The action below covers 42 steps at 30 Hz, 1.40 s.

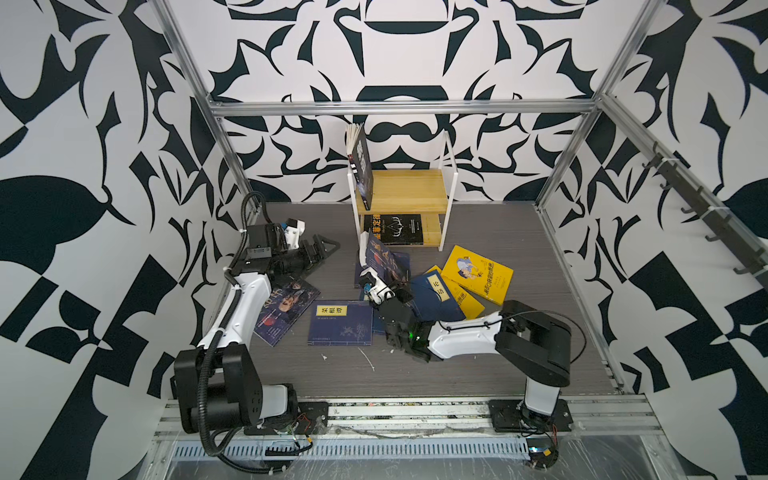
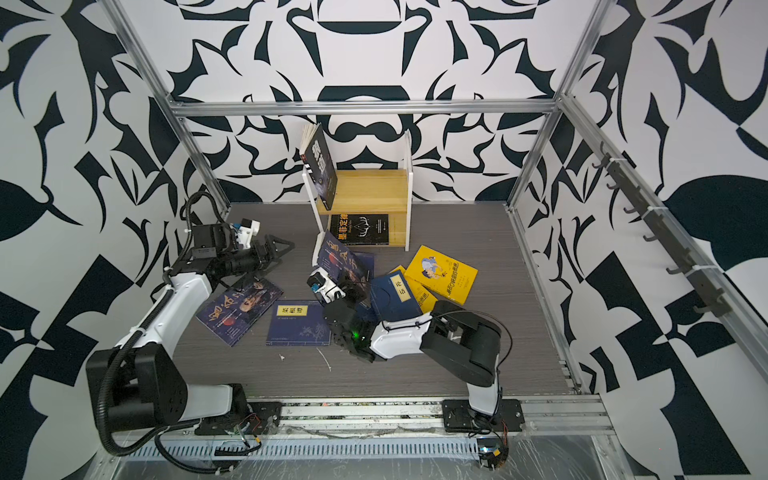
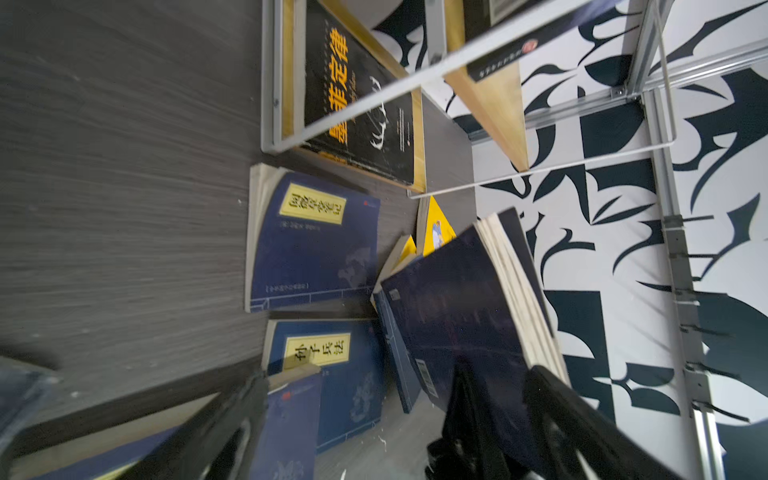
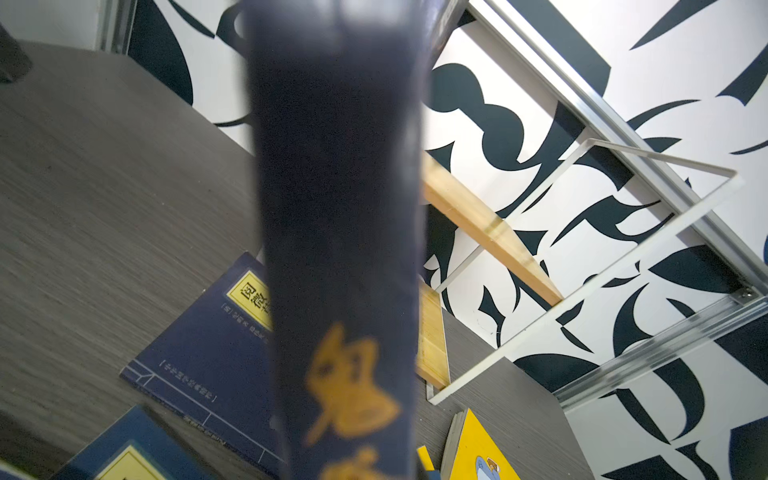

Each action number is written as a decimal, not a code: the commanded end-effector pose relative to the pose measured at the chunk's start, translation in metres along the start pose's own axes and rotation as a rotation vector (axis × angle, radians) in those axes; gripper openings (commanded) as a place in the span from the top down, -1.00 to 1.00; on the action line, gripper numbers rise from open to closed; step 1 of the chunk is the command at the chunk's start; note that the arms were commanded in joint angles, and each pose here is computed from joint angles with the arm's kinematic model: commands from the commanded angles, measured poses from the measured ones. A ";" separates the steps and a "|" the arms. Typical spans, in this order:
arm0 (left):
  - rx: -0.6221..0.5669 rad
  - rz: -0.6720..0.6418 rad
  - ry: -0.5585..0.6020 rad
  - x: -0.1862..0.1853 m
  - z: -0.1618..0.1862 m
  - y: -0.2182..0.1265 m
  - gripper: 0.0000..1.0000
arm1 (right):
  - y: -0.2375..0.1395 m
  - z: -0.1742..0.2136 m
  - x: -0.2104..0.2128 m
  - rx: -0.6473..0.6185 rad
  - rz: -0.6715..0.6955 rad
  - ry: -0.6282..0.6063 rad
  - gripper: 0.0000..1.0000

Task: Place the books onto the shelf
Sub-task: 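Carry the upright purple book with the right gripper to the wooden shelf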

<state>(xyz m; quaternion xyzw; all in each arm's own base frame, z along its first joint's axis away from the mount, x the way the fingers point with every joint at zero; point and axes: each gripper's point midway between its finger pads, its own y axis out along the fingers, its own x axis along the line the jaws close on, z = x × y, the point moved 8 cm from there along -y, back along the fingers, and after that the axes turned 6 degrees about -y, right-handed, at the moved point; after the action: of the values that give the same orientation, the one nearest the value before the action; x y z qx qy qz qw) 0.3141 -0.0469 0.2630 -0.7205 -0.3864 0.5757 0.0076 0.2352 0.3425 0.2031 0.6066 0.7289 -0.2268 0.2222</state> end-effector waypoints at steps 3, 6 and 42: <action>-0.162 -0.190 0.250 -0.027 -0.009 -0.042 -0.99 | -0.014 -0.030 -0.050 -0.104 -0.010 0.285 1.00; -0.210 -0.271 0.268 -0.027 -0.010 -0.052 -0.99 | -0.015 -0.030 -0.069 -0.106 -0.043 0.377 1.00; -0.226 -0.436 0.669 -0.017 -0.008 -0.079 -0.99 | 0.151 -0.144 -0.199 -0.373 0.101 0.724 1.00</action>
<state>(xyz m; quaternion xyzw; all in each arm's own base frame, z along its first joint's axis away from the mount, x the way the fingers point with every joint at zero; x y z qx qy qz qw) 0.2790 0.0085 0.3022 -0.7461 -0.5823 0.2901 0.1419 0.4122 0.3109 0.3610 0.6340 0.7718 0.0289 0.0385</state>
